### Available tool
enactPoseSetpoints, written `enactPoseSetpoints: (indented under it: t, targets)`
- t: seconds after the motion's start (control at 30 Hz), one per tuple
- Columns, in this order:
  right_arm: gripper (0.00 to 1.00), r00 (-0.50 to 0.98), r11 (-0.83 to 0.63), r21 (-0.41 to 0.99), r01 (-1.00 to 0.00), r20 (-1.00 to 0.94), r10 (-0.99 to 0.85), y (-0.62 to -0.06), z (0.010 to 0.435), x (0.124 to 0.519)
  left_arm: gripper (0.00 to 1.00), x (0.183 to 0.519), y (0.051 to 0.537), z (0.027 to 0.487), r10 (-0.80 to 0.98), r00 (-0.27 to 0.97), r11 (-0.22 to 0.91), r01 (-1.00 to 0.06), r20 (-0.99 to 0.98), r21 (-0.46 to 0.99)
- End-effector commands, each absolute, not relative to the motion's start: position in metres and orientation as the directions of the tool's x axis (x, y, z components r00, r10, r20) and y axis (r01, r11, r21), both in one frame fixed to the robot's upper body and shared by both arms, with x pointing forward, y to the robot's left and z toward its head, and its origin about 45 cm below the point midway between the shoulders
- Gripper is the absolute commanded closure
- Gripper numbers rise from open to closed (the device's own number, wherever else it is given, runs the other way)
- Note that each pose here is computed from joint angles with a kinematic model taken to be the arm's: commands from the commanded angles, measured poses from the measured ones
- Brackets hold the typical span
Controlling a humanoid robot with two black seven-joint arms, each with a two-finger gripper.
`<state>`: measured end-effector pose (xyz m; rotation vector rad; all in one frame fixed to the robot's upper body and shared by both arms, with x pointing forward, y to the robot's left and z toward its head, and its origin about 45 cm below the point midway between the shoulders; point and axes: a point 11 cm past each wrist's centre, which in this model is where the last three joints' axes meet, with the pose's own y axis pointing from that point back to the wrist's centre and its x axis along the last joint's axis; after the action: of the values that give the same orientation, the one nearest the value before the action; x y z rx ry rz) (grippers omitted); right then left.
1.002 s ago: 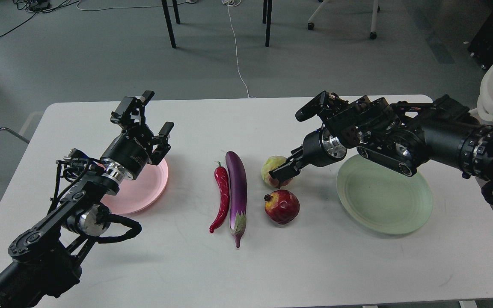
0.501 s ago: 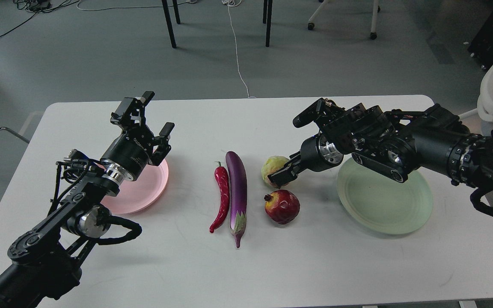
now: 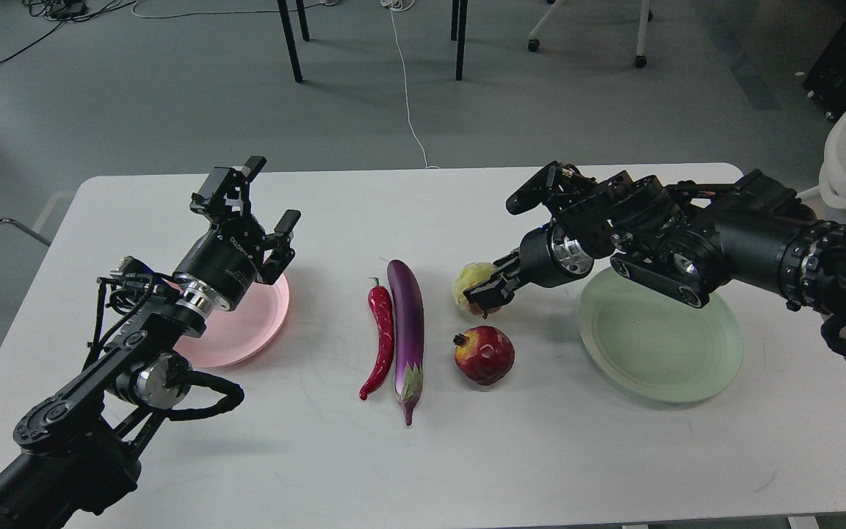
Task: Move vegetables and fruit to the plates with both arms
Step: 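Grasp the yellow pear with the right gripper and lift it, then carry the pear onto the green plate and release it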
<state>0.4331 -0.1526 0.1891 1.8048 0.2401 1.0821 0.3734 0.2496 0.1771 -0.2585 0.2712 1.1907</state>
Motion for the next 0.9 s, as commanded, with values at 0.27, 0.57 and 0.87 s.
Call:
enactPoseSetpoints:
  t: [0.27, 0.57, 0.87]
  targets:
    - [0.45, 0.588, -0.398, 0.809, -0.432, 0.587, 0.557, -0.27, 0.26, 0.444, 0.02, 0.374, 0.248, 0.18, 0.872, 0.353, 0.354, -0.933, -0.34, -0.061]
    - [0.45, 0.637, -0.278, 0.844, -0.459, 0.53, 0.56, -0.361, 0.234, 0.416, 0.02, 0.373, 0.245, 0.179, 0.868, 0.357, 0.358, -0.932, -0.345, -0.063]
    - [0.42, 0.661, -0.272, 0.862, -0.427, 0.503, 0.557, -0.365, 0.216, 0.406, 0.02, 0.374, 0.244, 0.18, 0.868, 0.356, 0.356, -0.932, -0.347, -0.065]
